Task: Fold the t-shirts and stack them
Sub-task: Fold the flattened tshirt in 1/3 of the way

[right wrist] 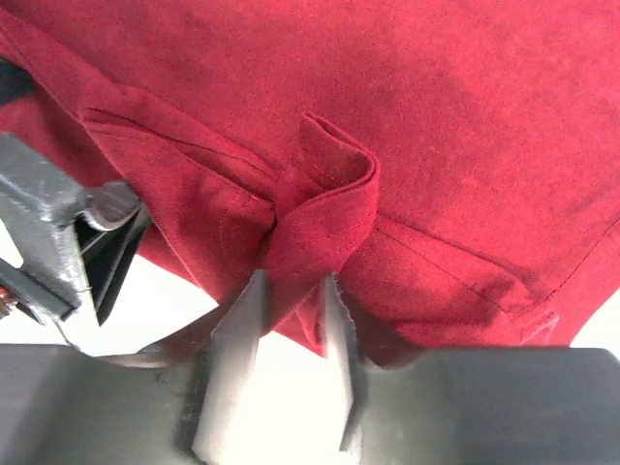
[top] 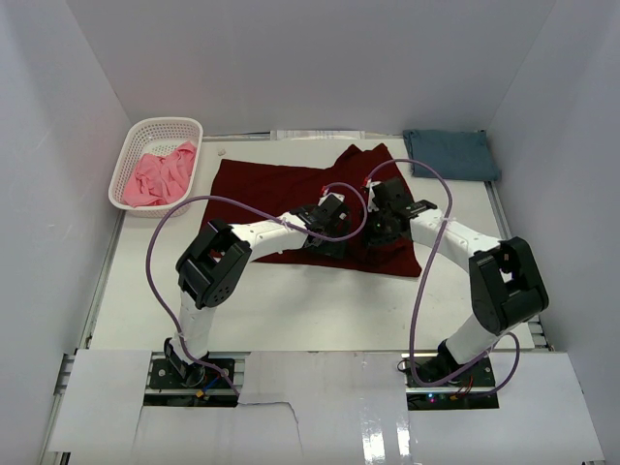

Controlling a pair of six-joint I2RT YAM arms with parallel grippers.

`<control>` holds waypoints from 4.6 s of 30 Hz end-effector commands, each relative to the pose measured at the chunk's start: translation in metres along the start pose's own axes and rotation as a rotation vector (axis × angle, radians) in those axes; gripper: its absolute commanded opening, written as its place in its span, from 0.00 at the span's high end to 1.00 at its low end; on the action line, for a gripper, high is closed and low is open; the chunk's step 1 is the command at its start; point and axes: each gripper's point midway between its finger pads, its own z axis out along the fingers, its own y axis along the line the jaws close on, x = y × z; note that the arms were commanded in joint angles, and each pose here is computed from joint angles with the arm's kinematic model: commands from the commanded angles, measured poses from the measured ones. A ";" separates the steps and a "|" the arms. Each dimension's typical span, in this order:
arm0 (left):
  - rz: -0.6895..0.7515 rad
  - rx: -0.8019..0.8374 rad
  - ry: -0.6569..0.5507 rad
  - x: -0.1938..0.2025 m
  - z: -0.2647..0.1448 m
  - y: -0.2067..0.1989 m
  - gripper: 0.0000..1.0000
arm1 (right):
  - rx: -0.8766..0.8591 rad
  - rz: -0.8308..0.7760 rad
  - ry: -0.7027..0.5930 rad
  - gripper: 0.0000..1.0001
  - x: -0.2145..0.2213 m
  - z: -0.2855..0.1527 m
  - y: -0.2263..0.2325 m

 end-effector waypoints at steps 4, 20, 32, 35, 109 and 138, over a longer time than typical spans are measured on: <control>0.019 0.009 0.390 0.120 0.019 0.004 0.02 | -0.005 -0.021 -0.029 0.92 -0.009 0.005 0.001; 0.019 0.019 0.394 0.119 0.021 0.001 0.02 | -0.108 0.028 -0.708 0.92 0.004 -0.047 0.004; 0.008 0.010 0.400 0.123 0.020 0.004 0.02 | -0.494 0.088 -0.464 0.71 0.061 -0.030 0.078; 0.008 0.011 0.404 0.124 0.021 0.003 0.02 | -0.583 0.128 -0.401 0.62 0.066 -0.044 0.095; 0.018 0.020 0.423 0.132 0.021 0.000 0.02 | -0.375 -0.033 -0.257 0.53 -0.017 0.024 0.014; 0.025 0.025 0.423 0.131 0.023 -0.002 0.02 | -0.337 -0.047 -0.267 0.92 -0.031 0.017 0.009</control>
